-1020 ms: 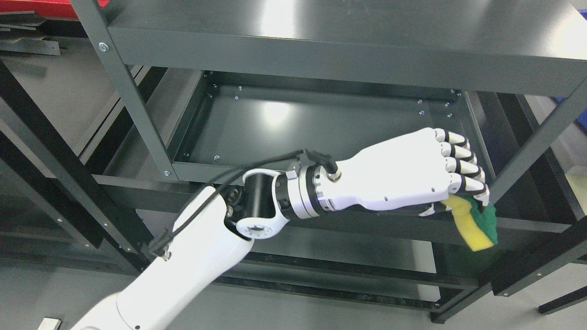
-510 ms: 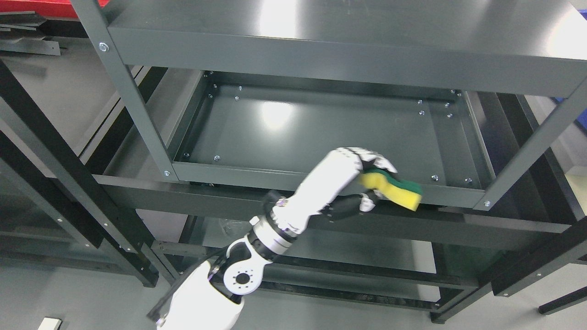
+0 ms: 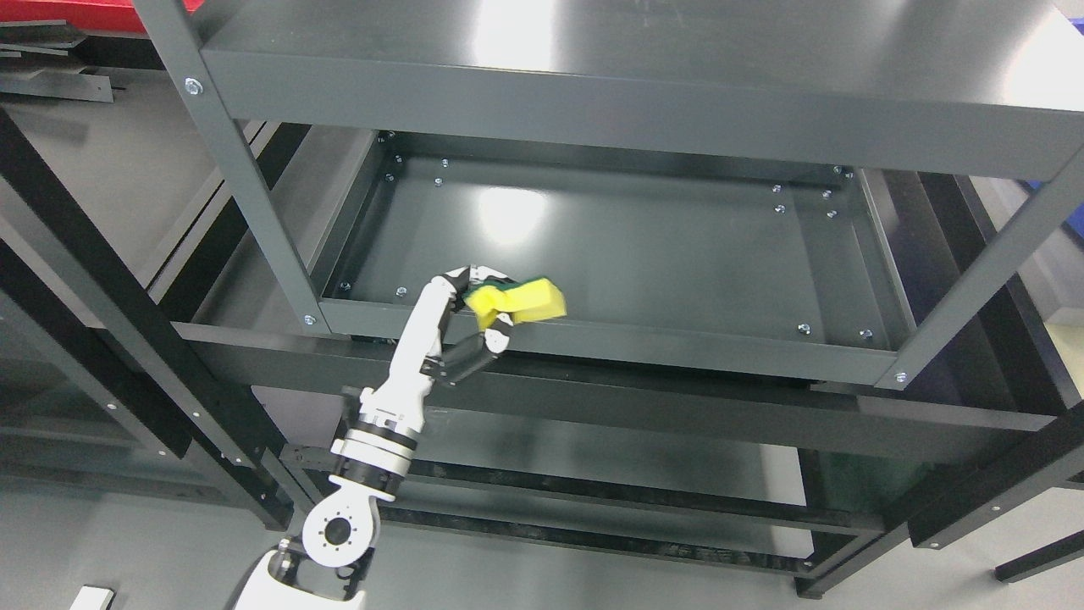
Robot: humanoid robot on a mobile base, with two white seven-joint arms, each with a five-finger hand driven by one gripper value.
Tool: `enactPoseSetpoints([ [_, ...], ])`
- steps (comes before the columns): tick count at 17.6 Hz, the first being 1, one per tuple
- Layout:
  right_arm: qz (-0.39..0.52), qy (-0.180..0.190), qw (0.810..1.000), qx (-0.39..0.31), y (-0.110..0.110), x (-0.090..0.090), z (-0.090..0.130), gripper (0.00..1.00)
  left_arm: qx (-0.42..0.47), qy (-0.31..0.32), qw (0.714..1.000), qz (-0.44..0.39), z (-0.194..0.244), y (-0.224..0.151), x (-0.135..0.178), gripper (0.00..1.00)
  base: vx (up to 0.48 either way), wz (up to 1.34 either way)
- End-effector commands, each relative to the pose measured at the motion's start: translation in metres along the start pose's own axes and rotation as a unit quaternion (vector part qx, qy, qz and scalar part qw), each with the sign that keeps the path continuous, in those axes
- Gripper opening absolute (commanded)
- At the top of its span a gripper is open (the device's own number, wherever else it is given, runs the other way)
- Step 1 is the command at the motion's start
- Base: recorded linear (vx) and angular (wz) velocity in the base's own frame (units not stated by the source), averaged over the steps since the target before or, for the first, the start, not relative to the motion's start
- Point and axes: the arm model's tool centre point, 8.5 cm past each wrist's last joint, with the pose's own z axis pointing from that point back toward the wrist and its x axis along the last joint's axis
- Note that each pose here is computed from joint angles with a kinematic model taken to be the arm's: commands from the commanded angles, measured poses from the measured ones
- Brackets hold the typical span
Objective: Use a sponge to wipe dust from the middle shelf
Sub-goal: 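Withdraw the left hand holding the sponge from the shelf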
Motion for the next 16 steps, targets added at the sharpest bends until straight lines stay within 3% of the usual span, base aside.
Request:
enactPoseSetpoints([
  [1, -0.001, -0.011, 1.000, -0.007, -0.0101, 0.0093, 0.0001, 1.00, 0.112, -0.008, 0.994, 0.017, 0.0152, 0.0806, 0.0153, 0.00, 0.000, 0.00],
  [16, -0.001, -0.011, 1.000, -0.007, -0.0101, 0.0093, 0.0001, 1.00, 0.106, -0.004, 0.994, 0.020, 0.0197, 0.0759, 0.0113, 0.00, 0.000, 0.00],
])
